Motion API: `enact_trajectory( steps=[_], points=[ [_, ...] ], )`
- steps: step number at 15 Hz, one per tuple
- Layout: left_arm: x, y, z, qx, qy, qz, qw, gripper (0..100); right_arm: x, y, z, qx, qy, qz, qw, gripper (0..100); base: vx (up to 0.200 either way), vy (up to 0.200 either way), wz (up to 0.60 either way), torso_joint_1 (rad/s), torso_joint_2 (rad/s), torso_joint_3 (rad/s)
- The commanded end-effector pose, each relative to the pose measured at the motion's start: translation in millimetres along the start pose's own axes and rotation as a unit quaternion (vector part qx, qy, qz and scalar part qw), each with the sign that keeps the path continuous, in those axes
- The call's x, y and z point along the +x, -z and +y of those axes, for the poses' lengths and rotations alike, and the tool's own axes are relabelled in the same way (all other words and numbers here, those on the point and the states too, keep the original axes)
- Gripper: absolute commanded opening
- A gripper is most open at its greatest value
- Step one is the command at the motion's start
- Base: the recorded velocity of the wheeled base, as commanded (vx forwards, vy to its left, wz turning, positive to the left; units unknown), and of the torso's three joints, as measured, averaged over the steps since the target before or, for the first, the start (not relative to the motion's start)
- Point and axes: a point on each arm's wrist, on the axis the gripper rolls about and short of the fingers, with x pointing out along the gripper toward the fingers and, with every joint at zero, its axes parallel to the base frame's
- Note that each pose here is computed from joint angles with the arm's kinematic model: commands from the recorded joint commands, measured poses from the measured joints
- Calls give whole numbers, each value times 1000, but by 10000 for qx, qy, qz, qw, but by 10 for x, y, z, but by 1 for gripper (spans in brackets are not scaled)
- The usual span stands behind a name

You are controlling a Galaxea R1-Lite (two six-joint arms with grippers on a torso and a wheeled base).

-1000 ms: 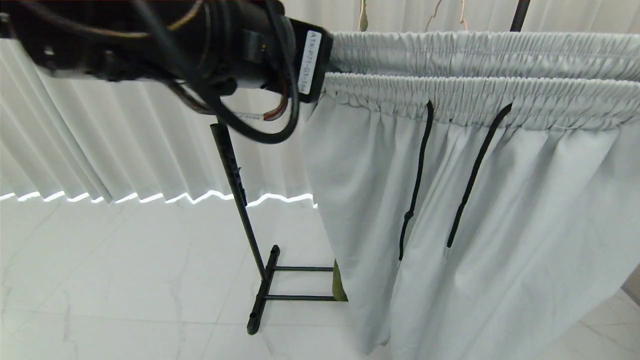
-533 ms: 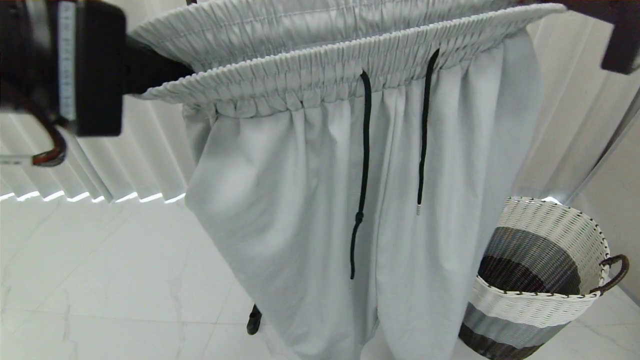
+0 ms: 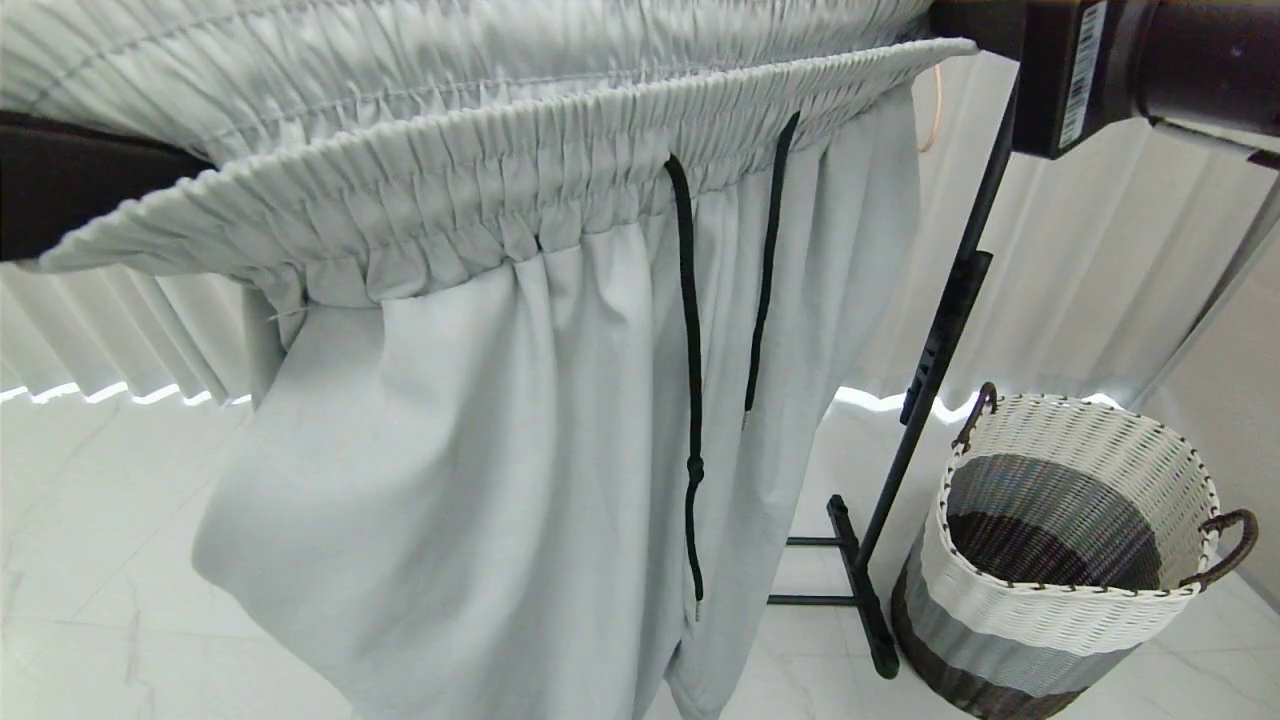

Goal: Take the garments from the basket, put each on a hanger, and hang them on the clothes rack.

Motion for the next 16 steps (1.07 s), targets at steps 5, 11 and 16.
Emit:
enact_trajectory(
  steps=[5, 11, 16],
  points=[
    [457, -292, 89, 174, -896, -313, 9953, 0, -649, -180, -493, -329, 315, 112, 9989, 0, 0, 0, 0, 0, 0, 0],
    [909, -234, -118, 400, -912, -336, 9945, 0, -1154, 124, -544, -618, 26, 676, 9958, 0, 0, 0, 0, 0, 0, 0],
    [798, -279, -60, 725, -968, -459, 9916, 0, -1029, 152, -489, -574, 84, 592, 9966, 0, 0, 0, 0, 0, 0, 0]
  ],
)
